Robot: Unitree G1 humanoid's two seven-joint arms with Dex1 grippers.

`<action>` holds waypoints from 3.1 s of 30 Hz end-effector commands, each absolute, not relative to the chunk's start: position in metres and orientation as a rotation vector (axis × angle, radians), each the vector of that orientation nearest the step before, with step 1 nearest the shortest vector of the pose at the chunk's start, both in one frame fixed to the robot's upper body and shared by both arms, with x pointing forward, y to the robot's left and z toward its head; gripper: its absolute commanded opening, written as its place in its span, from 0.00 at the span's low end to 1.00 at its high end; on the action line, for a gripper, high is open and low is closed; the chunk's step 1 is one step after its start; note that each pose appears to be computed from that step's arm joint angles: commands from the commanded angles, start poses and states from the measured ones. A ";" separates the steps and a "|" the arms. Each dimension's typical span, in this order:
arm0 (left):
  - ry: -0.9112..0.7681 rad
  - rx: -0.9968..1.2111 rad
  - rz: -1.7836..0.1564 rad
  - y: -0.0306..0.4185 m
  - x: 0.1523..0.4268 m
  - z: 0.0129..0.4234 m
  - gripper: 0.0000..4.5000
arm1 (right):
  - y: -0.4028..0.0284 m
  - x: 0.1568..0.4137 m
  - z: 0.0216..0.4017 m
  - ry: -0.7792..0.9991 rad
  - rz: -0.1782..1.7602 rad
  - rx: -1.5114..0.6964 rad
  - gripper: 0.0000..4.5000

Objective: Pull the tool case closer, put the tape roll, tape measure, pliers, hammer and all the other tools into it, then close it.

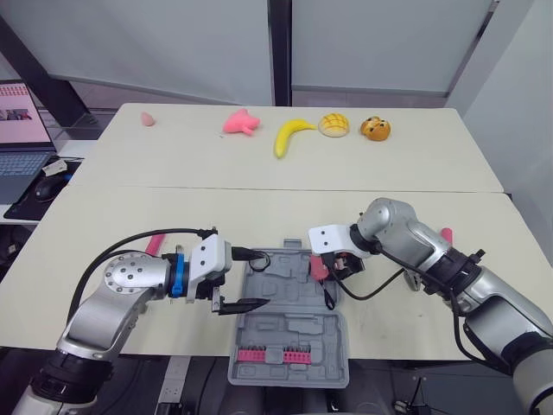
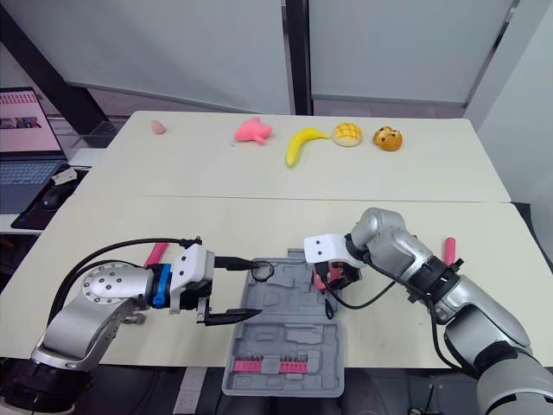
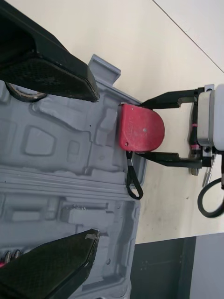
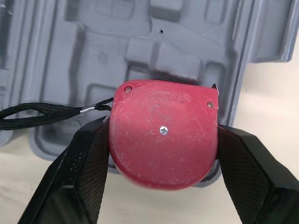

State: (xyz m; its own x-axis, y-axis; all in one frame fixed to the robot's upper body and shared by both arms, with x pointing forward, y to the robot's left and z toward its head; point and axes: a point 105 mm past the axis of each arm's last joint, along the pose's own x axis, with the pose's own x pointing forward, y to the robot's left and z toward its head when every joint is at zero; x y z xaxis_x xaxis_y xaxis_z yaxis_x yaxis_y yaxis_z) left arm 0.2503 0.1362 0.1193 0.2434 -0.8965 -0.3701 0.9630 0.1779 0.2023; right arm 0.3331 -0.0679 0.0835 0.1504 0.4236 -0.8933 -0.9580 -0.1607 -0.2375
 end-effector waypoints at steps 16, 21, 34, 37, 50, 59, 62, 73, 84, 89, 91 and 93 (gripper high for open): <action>0.152 0.444 -1.348 0.136 0.246 0.123 1.00 | -0.052 0.341 0.099 0.537 1.352 -1.116 0.69; 0.152 0.444 -1.355 0.134 0.247 0.123 1.00 | -0.050 0.340 0.102 0.526 1.352 -1.110 0.69; 0.144 0.434 -1.357 0.132 0.248 0.126 1.00 | -0.047 0.334 0.117 0.477 1.372 -1.045 1.00; 0.140 0.433 -1.351 0.133 0.250 0.127 1.00 | -0.046 0.326 0.129 0.432 1.414 -0.979 1.00; 0.145 0.431 -1.348 0.135 0.255 0.129 1.00 | -0.062 0.313 0.120 0.323 1.426 -0.863 0.53; 0.143 0.433 -1.353 0.135 0.254 0.130 1.00 | -0.066 0.325 0.109 0.251 1.356 -0.836 0.44; 0.140 0.435 -1.356 0.134 0.255 0.131 1.00 | -0.067 0.328 0.104 0.216 1.350 -0.775 0.44; 0.147 0.437 -1.374 0.133 0.256 0.133 1.00 | -0.082 0.332 0.077 0.282 1.284 -0.678 0.44; 0.161 0.435 -1.361 0.139 0.257 0.134 1.00 | -0.098 0.327 0.027 0.516 1.254 -0.643 0.44; 0.160 0.430 -1.344 0.147 0.258 0.133 1.00 | -0.087 0.333 0.043 0.404 1.248 -0.610 0.44; 0.145 0.414 -1.313 0.154 0.261 0.135 1.00 | -0.081 0.335 0.059 0.318 1.232 -0.571 0.44; 0.133 0.392 -1.269 0.163 0.265 0.137 1.00 | -0.079 0.336 0.075 0.235 1.205 -0.550 0.44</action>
